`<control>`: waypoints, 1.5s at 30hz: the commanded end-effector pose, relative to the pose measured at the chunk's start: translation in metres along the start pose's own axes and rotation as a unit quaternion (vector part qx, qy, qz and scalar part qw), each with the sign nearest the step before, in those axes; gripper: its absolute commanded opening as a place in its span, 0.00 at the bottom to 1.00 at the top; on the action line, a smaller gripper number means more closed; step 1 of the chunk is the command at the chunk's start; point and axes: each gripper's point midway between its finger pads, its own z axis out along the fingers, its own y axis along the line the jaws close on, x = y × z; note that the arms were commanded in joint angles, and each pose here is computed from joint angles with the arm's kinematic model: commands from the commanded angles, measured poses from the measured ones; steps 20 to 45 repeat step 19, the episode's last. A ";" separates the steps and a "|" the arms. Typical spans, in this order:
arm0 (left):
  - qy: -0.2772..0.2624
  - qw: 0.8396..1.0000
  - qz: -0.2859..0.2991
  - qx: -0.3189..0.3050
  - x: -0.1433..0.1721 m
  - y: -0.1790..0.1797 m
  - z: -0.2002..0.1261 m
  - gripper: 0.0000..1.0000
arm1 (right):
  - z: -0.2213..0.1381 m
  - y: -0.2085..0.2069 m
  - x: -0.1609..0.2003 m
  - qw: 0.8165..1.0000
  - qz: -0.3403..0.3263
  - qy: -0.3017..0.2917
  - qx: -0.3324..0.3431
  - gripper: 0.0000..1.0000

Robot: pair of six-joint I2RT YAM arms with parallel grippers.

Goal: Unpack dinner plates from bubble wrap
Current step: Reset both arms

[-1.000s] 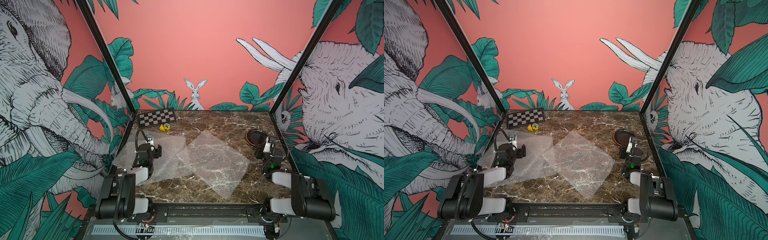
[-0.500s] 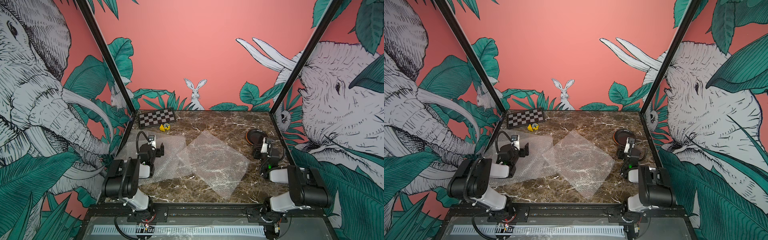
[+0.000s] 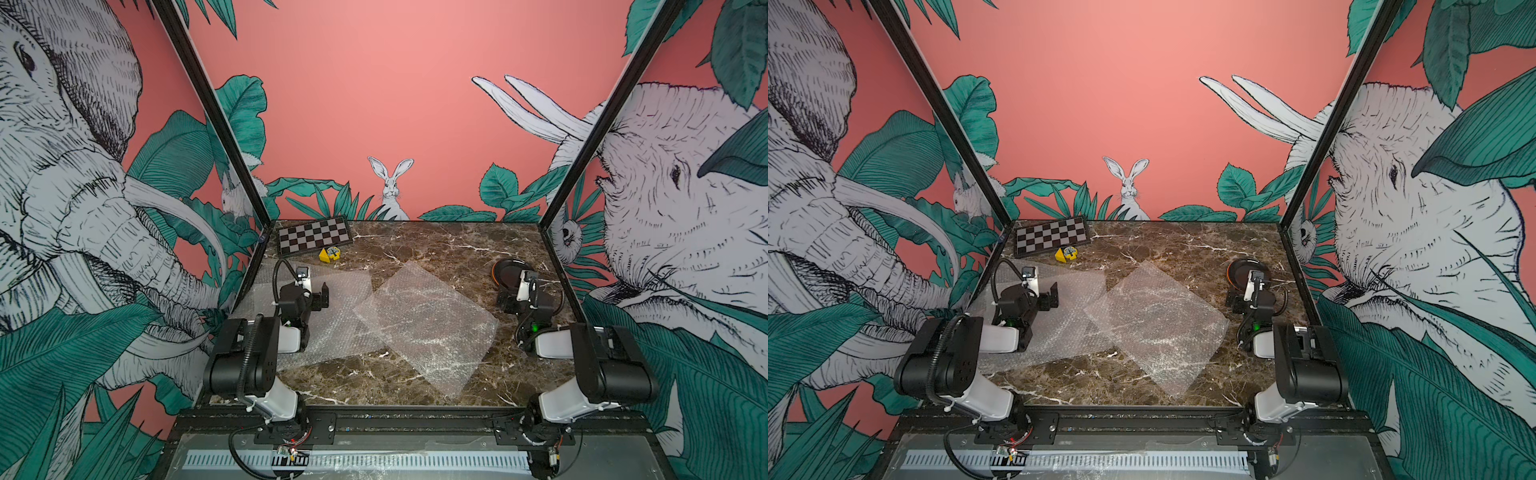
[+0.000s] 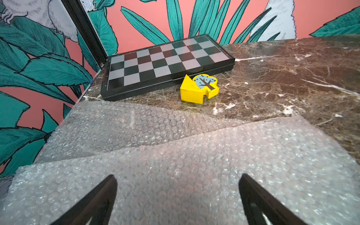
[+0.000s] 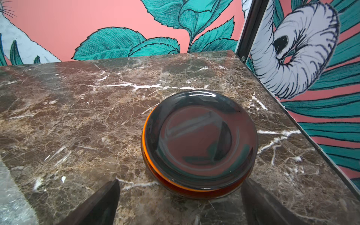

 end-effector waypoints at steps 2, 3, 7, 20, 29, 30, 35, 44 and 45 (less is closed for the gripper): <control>-0.007 1.000 0.007 -0.003 -0.009 0.001 0.000 1.00 | 0.003 0.005 -0.009 1.000 -0.010 -0.012 -0.010 0.99; -0.007 1.000 0.007 -0.003 -0.009 0.001 0.000 1.00 | 0.003 0.005 -0.009 1.000 -0.011 -0.010 -0.011 0.99; -0.007 1.000 0.007 -0.003 -0.009 0.001 0.000 1.00 | 0.003 0.005 -0.009 1.000 -0.011 -0.012 -0.011 0.99; -0.004 1.000 0.009 -0.004 -0.008 0.000 0.000 1.00 | 0.003 0.005 -0.009 1.000 -0.011 -0.012 -0.012 0.99; -0.004 1.000 0.009 -0.004 -0.008 0.000 0.000 1.00 | 0.003 0.005 -0.009 1.000 -0.011 -0.012 -0.012 0.99; -0.004 1.000 0.009 -0.004 -0.008 0.000 0.000 1.00 | 0.003 0.005 -0.009 1.000 -0.011 -0.012 -0.012 0.99; -0.004 1.000 0.009 -0.004 -0.008 0.000 0.000 1.00 | 0.003 0.005 -0.009 1.000 -0.011 -0.012 -0.012 0.99; -0.004 1.000 0.009 -0.004 -0.008 0.000 0.000 1.00 | 0.003 0.005 -0.009 1.000 -0.011 -0.012 -0.012 0.99; -0.004 1.000 0.009 -0.004 -0.008 0.000 0.000 1.00 | 0.003 0.005 -0.009 1.000 -0.011 -0.012 -0.012 0.99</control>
